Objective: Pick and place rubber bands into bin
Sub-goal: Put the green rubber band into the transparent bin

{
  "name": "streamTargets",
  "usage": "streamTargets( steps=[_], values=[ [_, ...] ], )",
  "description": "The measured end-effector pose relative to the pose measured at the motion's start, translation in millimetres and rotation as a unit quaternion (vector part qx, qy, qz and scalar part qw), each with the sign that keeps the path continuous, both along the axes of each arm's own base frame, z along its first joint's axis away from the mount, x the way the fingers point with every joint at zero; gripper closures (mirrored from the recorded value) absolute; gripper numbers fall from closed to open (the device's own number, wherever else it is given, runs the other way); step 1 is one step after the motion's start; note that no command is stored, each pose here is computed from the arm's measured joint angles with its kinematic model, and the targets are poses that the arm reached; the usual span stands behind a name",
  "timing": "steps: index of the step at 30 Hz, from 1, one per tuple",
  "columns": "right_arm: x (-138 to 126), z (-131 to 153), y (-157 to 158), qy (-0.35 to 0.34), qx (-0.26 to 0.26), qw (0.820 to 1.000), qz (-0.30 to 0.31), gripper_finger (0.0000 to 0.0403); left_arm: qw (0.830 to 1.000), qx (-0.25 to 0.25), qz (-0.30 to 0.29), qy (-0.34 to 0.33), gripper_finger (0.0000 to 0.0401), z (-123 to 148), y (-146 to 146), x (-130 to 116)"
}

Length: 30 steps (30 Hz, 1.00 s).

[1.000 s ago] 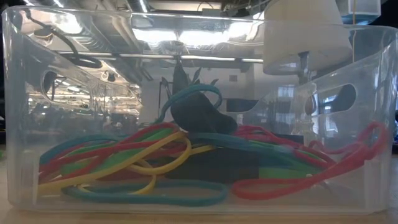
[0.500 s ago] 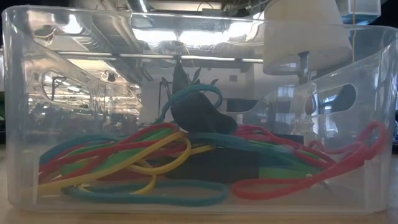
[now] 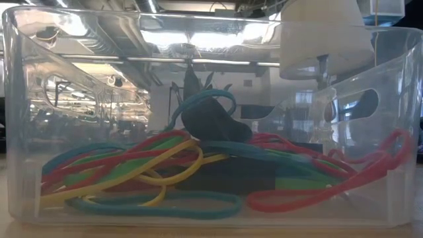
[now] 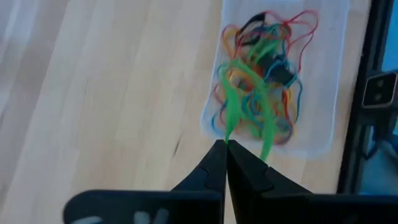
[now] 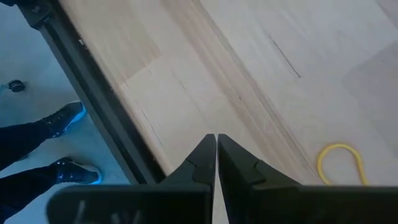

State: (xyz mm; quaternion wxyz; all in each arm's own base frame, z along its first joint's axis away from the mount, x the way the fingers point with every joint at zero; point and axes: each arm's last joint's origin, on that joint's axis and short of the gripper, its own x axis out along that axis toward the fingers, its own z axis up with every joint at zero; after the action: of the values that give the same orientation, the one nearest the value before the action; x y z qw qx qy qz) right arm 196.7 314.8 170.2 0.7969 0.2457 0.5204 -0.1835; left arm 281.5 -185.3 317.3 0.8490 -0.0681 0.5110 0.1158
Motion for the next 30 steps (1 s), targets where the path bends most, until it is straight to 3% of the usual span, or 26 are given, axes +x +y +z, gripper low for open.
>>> streamTargets(
  steps=[7,15,18,23,26,30],
  values=[
    [0,0,0,-0.001,0.001,1.0,0.0,0.0382,0.998,0.032,-0.045,0.028,0.0399,-28,-6,57],
    [1,0,1,-0.004,0.007,1.0,-0.001,0.0382,0.998,-0.023,-0.049,0.009,0.0398,-69,5,110],
    [1,0,2,-0.005,0.009,1.0,-0.002,0.0382,0.997,-0.051,-0.057,0.013,0.0398,-81,9,122],
    [1,0,2,-0.005,0.01,1.0,-0.002,0.0382,0.987,-0.102,-0.126,0.004,0.0398,-101,-1,138],
    [1,0,2,-0.005,0.01,1.0,-0.002,0.0382,0.98,-0.112,-0.167,-0.001,0.0398,-112,-14,140],
    [1,0,2,-0.006,0.01,1.0,-0.002,0.0382,0.978,-0.116,-0.173,-0.007,0.0394,-118,-23,140]
  ],
)
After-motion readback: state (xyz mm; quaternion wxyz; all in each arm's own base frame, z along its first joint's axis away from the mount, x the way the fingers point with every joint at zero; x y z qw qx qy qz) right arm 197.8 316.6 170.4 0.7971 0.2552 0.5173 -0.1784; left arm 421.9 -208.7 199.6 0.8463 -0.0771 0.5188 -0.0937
